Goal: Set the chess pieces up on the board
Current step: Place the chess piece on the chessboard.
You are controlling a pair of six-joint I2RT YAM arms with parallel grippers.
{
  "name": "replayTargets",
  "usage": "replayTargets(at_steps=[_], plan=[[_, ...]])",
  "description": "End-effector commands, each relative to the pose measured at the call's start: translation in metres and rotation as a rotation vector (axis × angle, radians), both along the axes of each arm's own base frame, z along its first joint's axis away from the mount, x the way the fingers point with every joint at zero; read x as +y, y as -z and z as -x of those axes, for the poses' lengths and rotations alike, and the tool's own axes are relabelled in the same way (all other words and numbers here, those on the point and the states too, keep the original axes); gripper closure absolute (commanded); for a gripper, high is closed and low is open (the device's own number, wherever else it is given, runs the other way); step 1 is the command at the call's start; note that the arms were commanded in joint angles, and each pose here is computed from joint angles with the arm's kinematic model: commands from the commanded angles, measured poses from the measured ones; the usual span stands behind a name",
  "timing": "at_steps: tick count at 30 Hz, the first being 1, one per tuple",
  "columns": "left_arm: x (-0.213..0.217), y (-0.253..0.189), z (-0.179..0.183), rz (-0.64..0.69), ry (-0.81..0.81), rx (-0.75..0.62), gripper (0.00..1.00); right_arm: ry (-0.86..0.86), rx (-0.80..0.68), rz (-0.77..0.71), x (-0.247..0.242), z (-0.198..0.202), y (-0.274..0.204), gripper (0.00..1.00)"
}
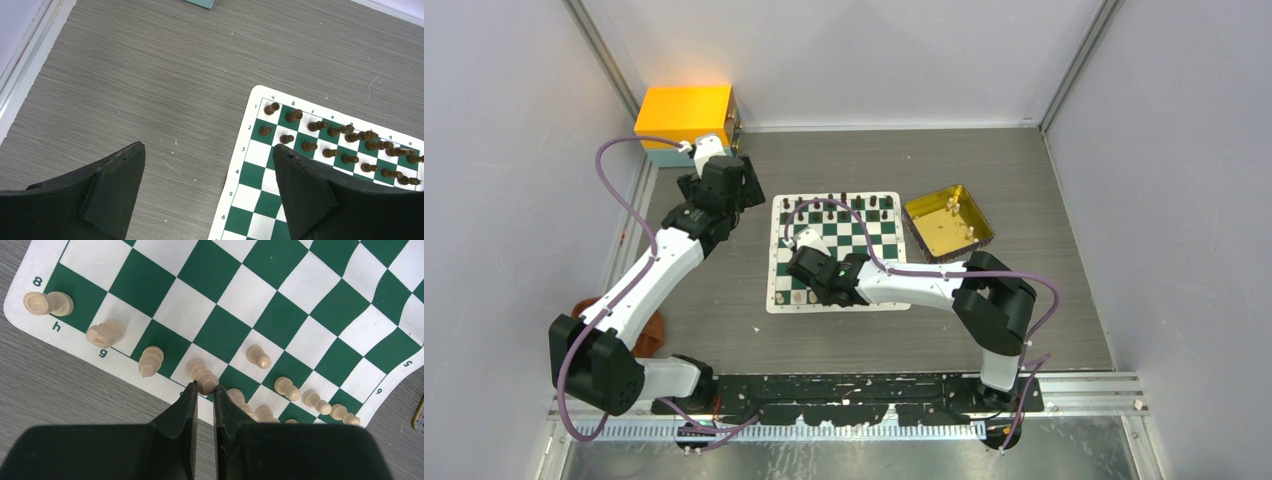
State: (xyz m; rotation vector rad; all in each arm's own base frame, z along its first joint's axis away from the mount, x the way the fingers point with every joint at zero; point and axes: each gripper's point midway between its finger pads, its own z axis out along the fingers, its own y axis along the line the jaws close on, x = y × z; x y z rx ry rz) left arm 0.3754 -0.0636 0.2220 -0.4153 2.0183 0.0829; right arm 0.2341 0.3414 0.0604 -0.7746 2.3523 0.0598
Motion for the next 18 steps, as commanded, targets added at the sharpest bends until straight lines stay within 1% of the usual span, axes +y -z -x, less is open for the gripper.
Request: replayTargets(at_steps=[1, 18], plan=[[0.0005, -0.0155, -0.0071, 0.025, -0.012, -0.054, 0.02, 0.006, -0.054, -0.023, -0.0023, -0.0054, -0.0244, 1.0], [0.0008, -0.0129, -0.0059, 0.027, -0.014, -0.05, 0.02, 0.002, -0.056, -0.021, -0.0031, -0.0054, -0.0293, 1.0]])
